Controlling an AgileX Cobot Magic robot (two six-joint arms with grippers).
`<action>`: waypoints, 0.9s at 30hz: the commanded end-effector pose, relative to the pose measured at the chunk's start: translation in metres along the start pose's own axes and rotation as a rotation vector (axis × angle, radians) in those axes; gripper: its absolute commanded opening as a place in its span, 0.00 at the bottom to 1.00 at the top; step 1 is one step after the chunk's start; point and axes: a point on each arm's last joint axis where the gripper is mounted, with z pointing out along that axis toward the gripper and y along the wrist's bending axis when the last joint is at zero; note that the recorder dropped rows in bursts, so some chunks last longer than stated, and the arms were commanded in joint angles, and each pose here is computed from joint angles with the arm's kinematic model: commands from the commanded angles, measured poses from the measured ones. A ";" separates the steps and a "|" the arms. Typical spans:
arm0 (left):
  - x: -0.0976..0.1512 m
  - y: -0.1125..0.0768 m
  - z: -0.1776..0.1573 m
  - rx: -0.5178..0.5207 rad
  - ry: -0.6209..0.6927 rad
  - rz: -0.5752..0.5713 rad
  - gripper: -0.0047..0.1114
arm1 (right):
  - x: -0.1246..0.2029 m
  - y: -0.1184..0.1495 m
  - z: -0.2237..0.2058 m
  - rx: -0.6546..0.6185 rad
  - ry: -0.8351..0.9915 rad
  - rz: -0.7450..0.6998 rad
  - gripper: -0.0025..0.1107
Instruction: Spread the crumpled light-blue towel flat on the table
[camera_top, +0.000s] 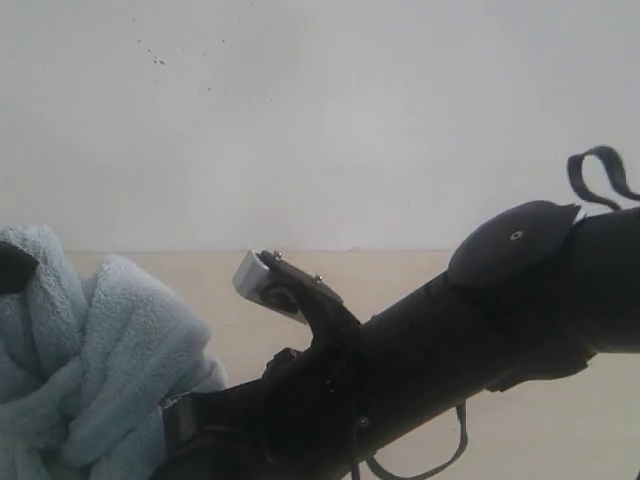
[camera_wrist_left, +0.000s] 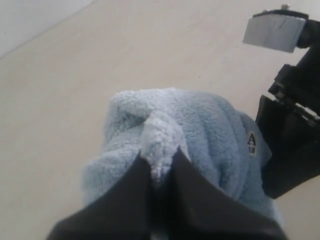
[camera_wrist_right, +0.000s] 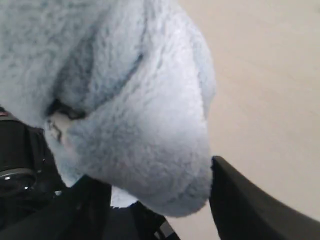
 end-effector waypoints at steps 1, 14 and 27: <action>0.000 -0.001 -0.001 0.000 -0.014 -0.012 0.07 | -0.001 0.004 0.009 -0.133 0.015 -0.015 0.51; 0.002 0.000 -0.001 -0.012 0.009 0.006 0.07 | -0.009 0.007 0.009 -0.191 -0.073 -0.009 0.02; 0.026 0.048 0.000 -0.563 0.105 -0.111 0.07 | -0.048 -0.078 -0.119 0.041 -0.427 0.129 0.02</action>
